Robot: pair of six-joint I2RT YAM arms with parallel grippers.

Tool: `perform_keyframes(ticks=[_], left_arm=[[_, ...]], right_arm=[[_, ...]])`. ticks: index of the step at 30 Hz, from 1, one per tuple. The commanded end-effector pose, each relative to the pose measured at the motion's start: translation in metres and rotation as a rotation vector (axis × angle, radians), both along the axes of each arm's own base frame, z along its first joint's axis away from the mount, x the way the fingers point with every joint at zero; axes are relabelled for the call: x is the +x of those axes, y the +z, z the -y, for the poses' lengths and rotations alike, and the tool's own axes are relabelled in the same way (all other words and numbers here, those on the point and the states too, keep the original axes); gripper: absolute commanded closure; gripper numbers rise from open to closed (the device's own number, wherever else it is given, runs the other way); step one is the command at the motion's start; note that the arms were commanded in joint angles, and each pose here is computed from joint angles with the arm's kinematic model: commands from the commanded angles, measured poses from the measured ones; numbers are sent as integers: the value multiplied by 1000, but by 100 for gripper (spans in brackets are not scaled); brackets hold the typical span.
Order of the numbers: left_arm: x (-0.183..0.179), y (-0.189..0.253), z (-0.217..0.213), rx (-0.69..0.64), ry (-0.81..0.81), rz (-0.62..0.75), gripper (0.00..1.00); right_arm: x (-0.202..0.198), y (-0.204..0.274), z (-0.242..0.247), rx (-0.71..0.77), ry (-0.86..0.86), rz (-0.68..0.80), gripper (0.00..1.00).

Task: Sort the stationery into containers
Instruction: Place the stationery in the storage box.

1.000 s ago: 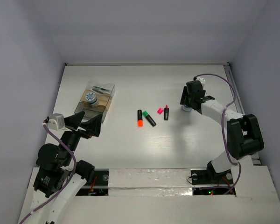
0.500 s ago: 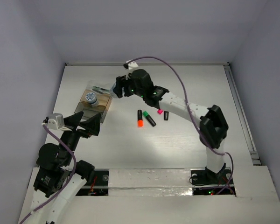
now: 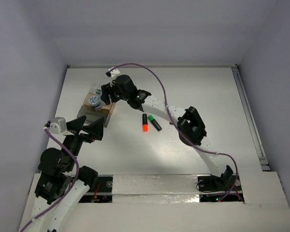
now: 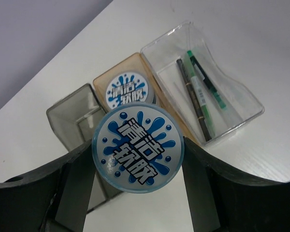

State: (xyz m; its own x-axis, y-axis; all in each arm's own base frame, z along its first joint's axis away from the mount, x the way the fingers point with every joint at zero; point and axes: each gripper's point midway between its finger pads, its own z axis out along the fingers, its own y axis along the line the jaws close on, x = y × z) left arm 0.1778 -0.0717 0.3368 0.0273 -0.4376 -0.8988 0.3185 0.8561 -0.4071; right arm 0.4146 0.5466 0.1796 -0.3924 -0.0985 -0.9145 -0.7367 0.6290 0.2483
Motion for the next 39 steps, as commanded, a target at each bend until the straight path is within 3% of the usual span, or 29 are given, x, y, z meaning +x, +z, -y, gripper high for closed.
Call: perform_keyframes(ticks=[1, 19, 27, 39], left_arm=[[0, 8, 2, -7, -10, 30, 1], [1, 8, 4, -2, -21, 32, 1], [2, 8, 5, -1, -22, 27, 1], [2, 6, 7, 1, -31, 22, 1]], right_arm=[[12, 42, -10, 57, -10, 101, 48], [23, 4, -7, -36, -42, 97, 47], [18, -7, -14, -34, -33, 78, 30], [18, 15, -15, 29, -54, 81, 15]])
